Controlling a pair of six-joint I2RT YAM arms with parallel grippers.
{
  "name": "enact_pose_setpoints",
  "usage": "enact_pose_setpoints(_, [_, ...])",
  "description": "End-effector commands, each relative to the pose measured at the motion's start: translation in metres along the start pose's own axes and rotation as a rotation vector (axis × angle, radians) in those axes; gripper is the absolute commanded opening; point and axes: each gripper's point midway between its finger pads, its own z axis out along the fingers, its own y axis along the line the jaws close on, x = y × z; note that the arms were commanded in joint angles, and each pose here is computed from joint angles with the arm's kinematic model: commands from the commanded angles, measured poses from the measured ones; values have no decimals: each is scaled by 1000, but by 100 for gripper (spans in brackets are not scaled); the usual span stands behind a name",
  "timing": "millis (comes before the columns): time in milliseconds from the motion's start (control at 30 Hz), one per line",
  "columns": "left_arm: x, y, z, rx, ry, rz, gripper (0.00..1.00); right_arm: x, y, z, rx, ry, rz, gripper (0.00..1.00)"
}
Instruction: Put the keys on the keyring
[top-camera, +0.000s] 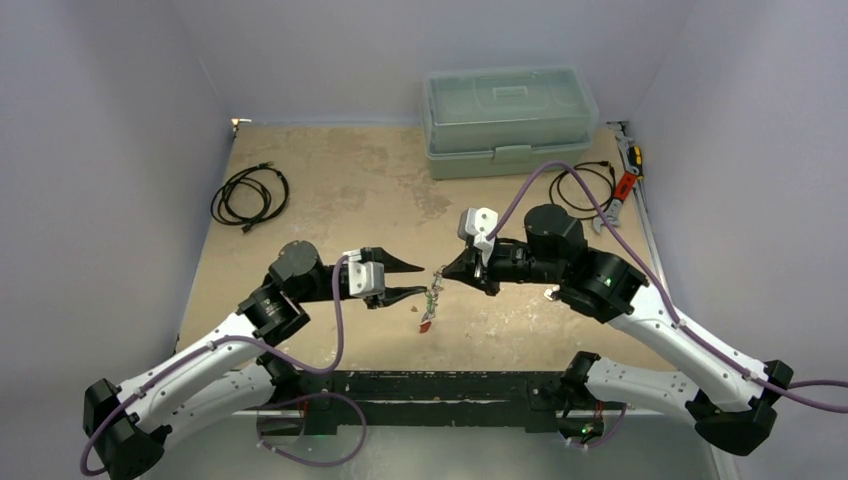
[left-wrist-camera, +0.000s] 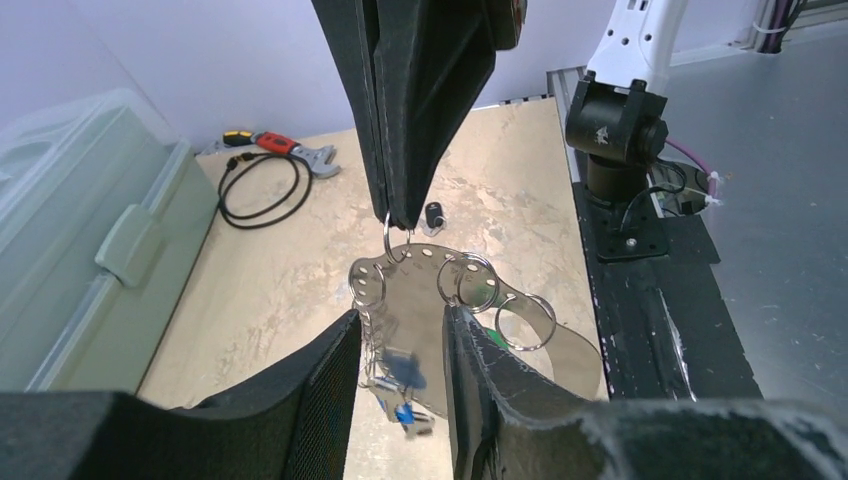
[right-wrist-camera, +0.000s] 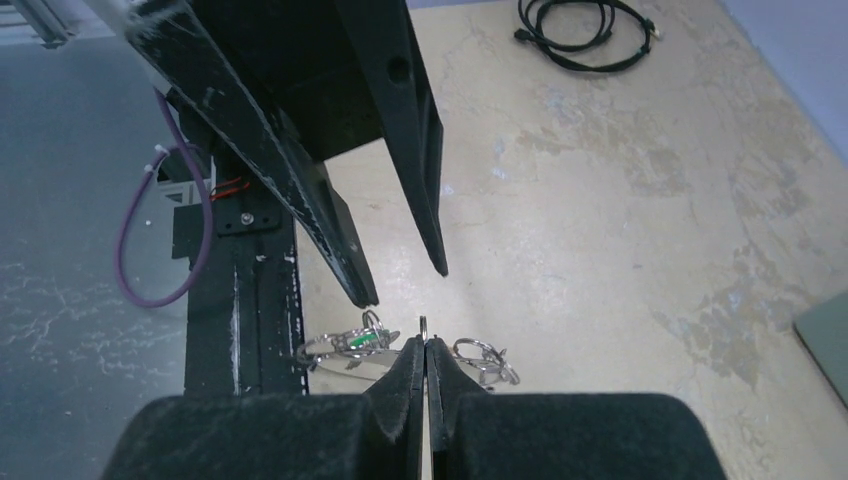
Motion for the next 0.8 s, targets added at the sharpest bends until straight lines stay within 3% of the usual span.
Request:
enact_pose_setpoints(0, [-20,-1,6,41,-50,21,35,-31,7,-5,-41,-117,-118,0])
enact_pose_setpoints(367, [-25,0,11,57,-54,9,29,-31,11,-1,-82,-107,-151,0])
enact_pose_setpoints(433, [-23,2,10,50,-38,20,29,-31,11,-1,-82,-101,-156,0])
enact_pose_setpoints(567, [-25,5,9,47,-16,26,41,-31,10,-1,-82,-93,-168,0])
enact_pose_setpoints(767, [-22,9,10,27,4,39,35,-32,11,1,-94,-97,-174,0])
